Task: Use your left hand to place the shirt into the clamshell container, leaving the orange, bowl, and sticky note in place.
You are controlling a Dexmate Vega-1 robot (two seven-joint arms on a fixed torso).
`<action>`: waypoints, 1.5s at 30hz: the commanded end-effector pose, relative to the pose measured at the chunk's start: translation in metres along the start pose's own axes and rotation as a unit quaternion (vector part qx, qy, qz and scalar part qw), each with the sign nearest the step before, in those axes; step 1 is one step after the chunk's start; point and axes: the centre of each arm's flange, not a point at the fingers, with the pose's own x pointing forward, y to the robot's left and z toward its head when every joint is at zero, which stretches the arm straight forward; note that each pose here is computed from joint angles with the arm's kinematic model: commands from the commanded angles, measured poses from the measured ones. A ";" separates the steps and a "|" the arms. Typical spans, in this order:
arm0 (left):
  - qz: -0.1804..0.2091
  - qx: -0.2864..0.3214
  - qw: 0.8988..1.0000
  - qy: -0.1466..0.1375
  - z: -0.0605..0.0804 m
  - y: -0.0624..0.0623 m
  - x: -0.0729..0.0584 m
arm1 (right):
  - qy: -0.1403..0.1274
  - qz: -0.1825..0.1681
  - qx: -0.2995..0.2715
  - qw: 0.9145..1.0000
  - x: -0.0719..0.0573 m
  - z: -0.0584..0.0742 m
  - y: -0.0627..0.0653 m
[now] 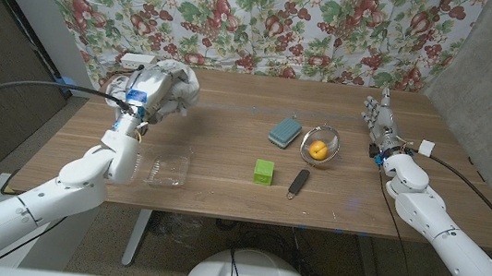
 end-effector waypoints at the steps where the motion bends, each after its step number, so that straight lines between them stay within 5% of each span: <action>1: -0.003 0.001 1.000 0.002 0.003 0.011 -0.018 | -0.001 0.000 0.000 1.000 -0.004 0.000 0.003; 45: -0.038 -0.027 0.999 0.009 0.021 0.022 -0.056 | -0.002 -0.010 -0.005 1.000 -0.003 0.002 -0.004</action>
